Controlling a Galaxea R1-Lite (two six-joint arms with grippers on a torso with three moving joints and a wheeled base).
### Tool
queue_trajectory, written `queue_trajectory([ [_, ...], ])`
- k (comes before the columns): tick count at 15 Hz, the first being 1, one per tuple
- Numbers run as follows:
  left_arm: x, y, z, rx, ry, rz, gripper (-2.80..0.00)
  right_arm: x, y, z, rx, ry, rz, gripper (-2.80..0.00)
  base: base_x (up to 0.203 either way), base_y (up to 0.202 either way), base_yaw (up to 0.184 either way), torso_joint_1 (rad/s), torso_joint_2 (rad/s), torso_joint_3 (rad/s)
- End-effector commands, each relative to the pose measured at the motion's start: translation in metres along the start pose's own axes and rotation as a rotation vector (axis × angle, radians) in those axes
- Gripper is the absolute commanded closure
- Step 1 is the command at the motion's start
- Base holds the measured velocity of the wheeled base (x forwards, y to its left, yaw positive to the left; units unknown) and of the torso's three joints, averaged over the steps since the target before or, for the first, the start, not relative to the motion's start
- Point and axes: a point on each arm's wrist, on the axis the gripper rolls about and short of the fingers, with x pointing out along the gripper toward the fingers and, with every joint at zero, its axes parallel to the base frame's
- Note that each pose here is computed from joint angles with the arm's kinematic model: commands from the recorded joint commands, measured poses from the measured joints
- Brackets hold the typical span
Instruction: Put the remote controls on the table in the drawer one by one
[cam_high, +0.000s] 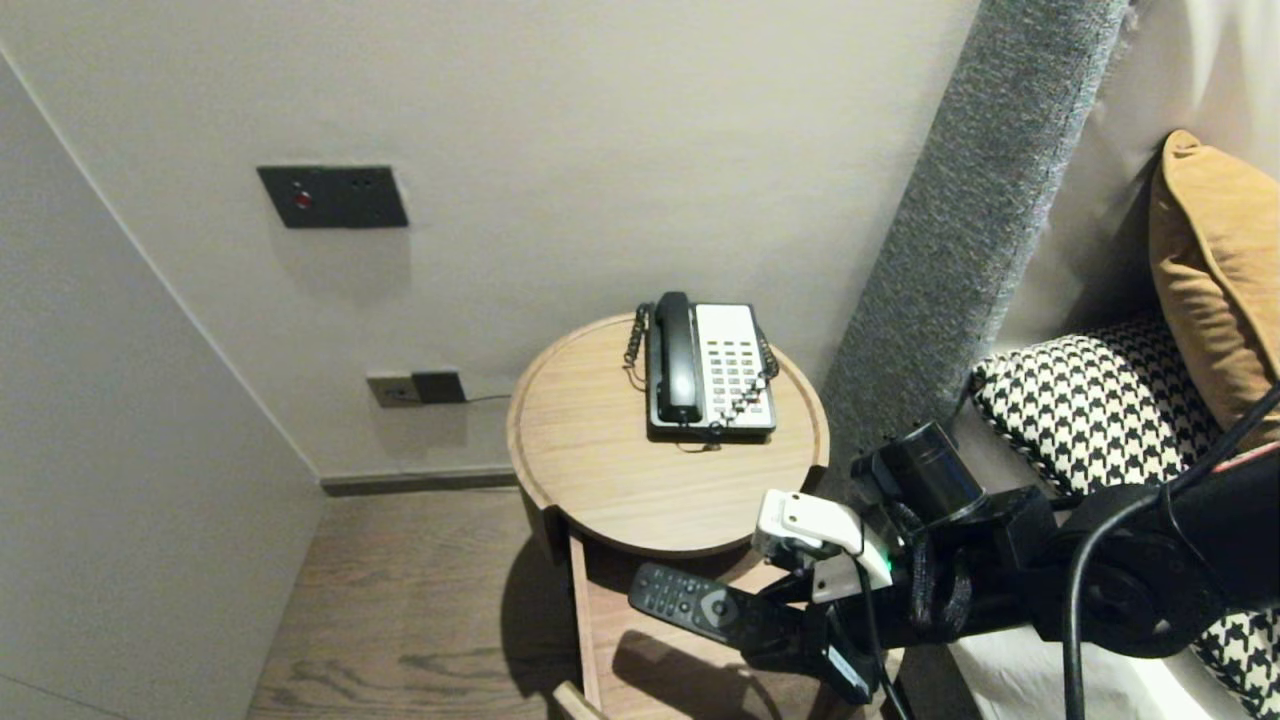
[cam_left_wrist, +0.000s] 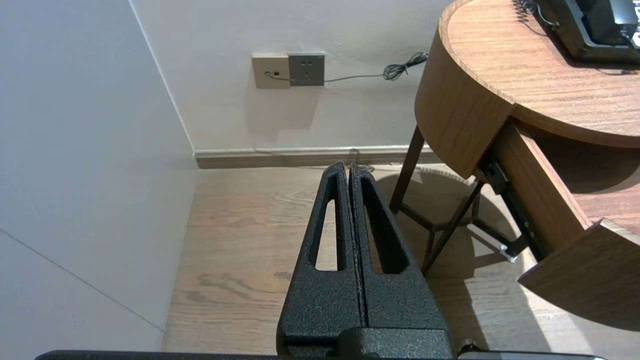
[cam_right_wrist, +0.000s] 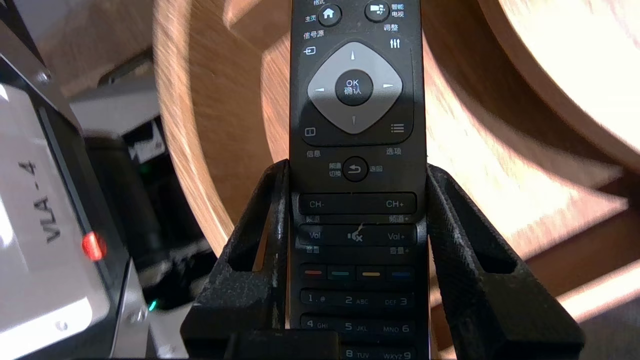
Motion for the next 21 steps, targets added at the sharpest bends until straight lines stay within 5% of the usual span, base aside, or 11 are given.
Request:
queue_trajectory([
  [1, 0.0, 0.0, 0.0, -0.001, 0.0, 0.001, 0.0, 0.003, 0.007, -0.004, -0.017, -0.005, 0.015, 0.0, 0.0, 0.0, 0.0, 0.0, 0.0, 0.0],
  [9, 0.0, 0.0, 0.0, -0.001, 0.0, 0.001, 0.0, 0.033, 0.018, -0.029, -0.034, 0.031, 0.06, 0.0, 0.0, 0.0, 0.0, 0.0, 0.0, 0.0],
  [21, 0.0, 0.0, 0.0, -0.001, 0.0, 0.0, 0.0, 0.062, -0.003, -0.039, -0.14, 0.025, 0.035, 0.0, 0.0, 0.0, 0.0, 0.0, 0.0, 0.0],
])
